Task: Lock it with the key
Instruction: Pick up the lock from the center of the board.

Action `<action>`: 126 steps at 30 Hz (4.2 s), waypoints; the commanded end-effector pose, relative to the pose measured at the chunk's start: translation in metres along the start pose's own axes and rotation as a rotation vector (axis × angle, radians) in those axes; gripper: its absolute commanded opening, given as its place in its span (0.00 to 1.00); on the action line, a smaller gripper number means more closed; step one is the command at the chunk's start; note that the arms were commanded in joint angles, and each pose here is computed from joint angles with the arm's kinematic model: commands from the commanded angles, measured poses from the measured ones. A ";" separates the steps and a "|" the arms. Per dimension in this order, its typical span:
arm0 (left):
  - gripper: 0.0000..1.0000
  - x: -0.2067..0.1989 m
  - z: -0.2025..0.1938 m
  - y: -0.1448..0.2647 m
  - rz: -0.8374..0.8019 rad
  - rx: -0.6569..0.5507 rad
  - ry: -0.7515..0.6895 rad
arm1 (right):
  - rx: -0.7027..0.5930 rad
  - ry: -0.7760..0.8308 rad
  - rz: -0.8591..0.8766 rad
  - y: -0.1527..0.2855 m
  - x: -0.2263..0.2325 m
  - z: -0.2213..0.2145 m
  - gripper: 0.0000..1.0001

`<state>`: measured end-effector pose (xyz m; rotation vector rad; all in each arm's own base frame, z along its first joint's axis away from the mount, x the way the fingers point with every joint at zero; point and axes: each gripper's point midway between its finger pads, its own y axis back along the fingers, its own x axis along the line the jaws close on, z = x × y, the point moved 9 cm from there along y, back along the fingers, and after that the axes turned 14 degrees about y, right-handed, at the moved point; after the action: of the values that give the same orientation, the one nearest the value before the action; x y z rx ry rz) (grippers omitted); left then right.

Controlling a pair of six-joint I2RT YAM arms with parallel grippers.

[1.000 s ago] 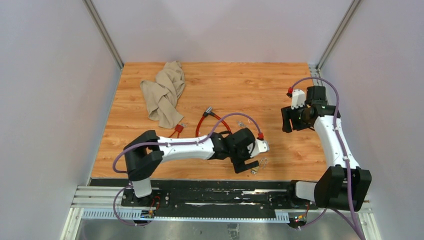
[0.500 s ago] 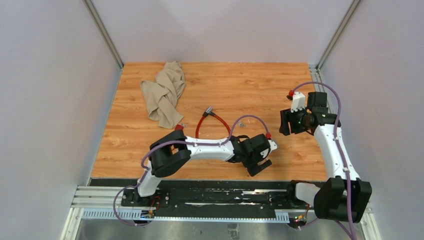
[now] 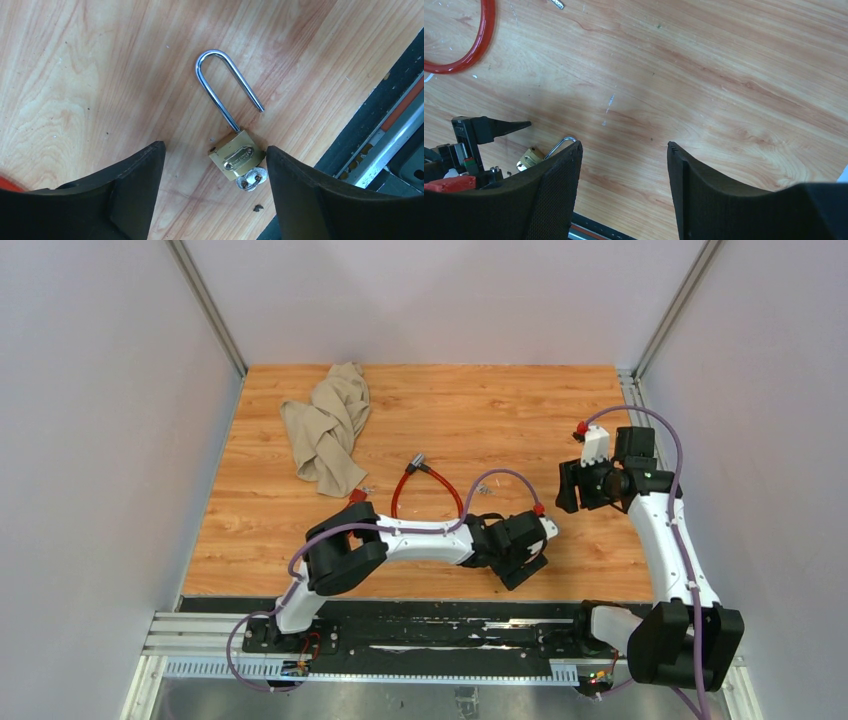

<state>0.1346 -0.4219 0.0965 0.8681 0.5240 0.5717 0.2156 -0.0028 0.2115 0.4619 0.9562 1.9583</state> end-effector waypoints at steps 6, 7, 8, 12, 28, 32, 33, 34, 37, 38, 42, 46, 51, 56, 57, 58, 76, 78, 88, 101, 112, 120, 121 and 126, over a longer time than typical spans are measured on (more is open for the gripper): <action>0.87 -0.010 -0.011 -0.005 -0.005 0.020 0.023 | -0.019 -0.010 0.030 0.001 0.003 -0.004 0.62; 0.87 -0.012 -0.010 -0.004 -0.014 0.017 0.024 | -0.020 -0.009 0.032 0.001 0.004 -0.004 0.62; 0.88 -0.013 -0.009 -0.003 -0.015 0.013 0.023 | -0.019 -0.009 0.036 0.001 0.004 -0.005 0.62; 0.82 -0.011 -0.011 -0.013 0.014 0.031 0.006 | -0.022 -0.010 0.043 0.000 0.004 -0.004 0.62; 0.62 0.022 -0.034 0.004 0.108 0.006 -0.198 | -0.019 -0.010 0.069 -0.002 0.005 -0.005 0.61; 0.66 0.023 -0.036 0.006 0.093 -0.002 -0.221 | -0.013 -0.014 0.076 -0.004 0.005 -0.005 0.61; 0.67 0.023 -0.036 0.005 0.081 -0.004 -0.227 | -0.013 -0.014 0.078 -0.004 0.005 -0.005 0.61; 0.69 0.022 -0.035 0.004 0.072 -0.006 -0.236 | -0.011 -0.016 0.080 -0.004 0.005 -0.005 0.61; 0.74 0.017 -0.030 0.000 0.018 -0.006 -0.288 | -0.008 -0.016 0.083 -0.005 0.005 -0.006 0.61; 0.75 0.016 -0.029 -0.002 0.003 -0.003 -0.313 | -0.006 -0.017 0.084 -0.005 0.005 -0.006 0.61; 0.77 0.013 -0.024 -0.004 -0.082 -0.014 -0.460 | -0.005 -0.015 0.086 -0.005 0.005 -0.006 0.61; 0.77 0.017 -0.020 -0.004 -0.175 0.003 -0.571 | -0.007 -0.010 0.093 -0.005 0.006 -0.006 0.61; 0.75 0.034 -0.006 -0.002 -0.258 0.016 -0.626 | -0.010 -0.008 0.099 -0.004 0.007 -0.006 0.61; 0.70 0.035 0.001 -0.008 -0.297 0.033 -0.631 | -0.014 -0.007 0.103 -0.003 0.007 -0.006 0.61; 0.70 0.034 0.001 -0.009 -0.302 0.034 -0.631 | -0.016 -0.004 0.102 -0.003 0.007 -0.006 0.61; 0.70 0.034 0.001 -0.010 -0.308 0.036 -0.632 | -0.014 -0.004 0.104 -0.003 0.008 -0.006 0.61; 0.47 0.039 -0.019 -0.020 -0.404 0.111 -0.762 | -0.014 -0.004 0.095 -0.002 0.007 -0.005 0.61; 0.37 0.042 -0.019 -0.021 -0.373 0.109 -0.766 | -0.020 0.001 0.079 0.000 0.006 -0.004 0.62; 0.00 0.055 0.008 0.022 -0.311 -0.058 -0.668 | -0.118 0.036 0.125 0.006 0.004 0.018 0.64; 0.00 0.113 0.056 0.097 -0.535 -0.290 -0.185 | -0.414 0.286 0.454 0.016 0.038 0.025 0.61; 0.00 0.121 0.070 0.145 -0.591 -0.383 -0.184 | -0.550 0.481 0.615 0.009 0.060 0.031 0.62; 0.00 0.142 0.082 0.157 -0.312 -0.465 -0.214 | -0.419 0.123 0.636 0.004 0.059 0.057 0.62; 0.00 0.147 0.086 0.160 -0.251 -0.481 -0.216 | -0.409 0.072 0.636 0.003 0.058 0.061 0.63; 0.00 0.160 0.091 0.172 -0.068 -0.550 -0.236 | -0.365 -0.118 0.670 -0.006 0.058 0.079 0.70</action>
<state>0.2532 -0.2900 0.2280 0.4276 0.3091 0.3411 0.2227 0.0693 0.2381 0.5379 0.4549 2.6752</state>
